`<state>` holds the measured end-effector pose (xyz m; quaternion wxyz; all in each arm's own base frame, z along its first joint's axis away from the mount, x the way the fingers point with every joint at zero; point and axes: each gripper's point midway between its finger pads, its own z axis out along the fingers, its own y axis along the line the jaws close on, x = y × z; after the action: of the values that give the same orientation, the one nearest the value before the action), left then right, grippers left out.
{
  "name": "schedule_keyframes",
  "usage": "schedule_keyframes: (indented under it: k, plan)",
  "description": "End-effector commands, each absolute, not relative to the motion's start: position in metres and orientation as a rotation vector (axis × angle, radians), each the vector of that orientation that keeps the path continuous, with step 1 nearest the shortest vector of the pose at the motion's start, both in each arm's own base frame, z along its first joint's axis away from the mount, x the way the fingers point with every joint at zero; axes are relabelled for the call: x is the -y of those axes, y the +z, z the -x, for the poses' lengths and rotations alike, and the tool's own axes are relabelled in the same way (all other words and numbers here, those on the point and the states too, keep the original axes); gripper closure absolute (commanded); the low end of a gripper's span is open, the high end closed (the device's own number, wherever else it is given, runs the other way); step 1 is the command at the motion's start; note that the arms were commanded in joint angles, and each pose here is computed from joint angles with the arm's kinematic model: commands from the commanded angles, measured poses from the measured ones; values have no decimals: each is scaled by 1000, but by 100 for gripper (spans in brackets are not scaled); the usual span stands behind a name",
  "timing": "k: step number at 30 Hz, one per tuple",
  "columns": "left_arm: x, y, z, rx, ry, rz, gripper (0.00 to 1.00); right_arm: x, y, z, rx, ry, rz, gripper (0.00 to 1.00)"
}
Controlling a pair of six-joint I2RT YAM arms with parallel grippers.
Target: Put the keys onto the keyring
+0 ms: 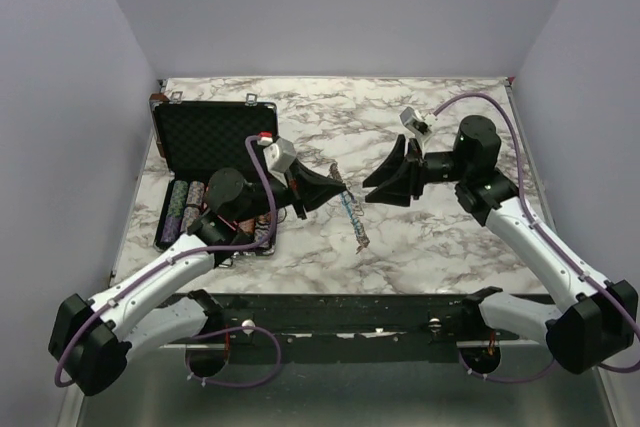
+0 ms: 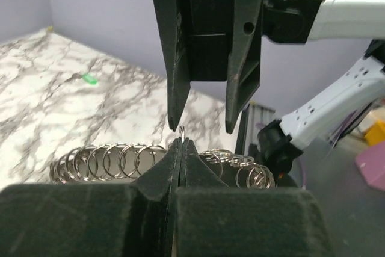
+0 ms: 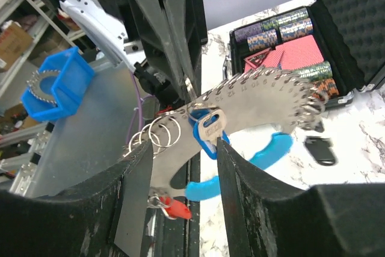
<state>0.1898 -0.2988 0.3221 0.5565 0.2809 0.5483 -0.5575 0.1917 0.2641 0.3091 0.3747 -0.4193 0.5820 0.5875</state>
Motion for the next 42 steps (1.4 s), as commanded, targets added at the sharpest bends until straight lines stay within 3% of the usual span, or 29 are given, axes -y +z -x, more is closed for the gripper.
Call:
schedule_keyframes:
  k: [1,9,18,25,31,42]
  plan:
    - [289,283,-177,-1568,-1188,-954,100,-257,306,-184,-1471,1448,1138,45]
    - [275,250,-184,-1940,-1015,-1192,100,-248,287,-180,-1506,1328,1173,43]
    - [278,237,-210,-2109,-785,-1234,100,-238,269,-177,-1544,1228,1166,41]
    - [300,231,-235,-2143,-727,-1182,100,-220,244,-202,-1673,1013,1023,33]
    - [338,258,-284,-2047,-749,-1015,100,-187,234,-234,-1771,813,774,26]
    - [365,326,-448,-1864,-868,-383,100,-129,212,-261,-1825,609,410,20]
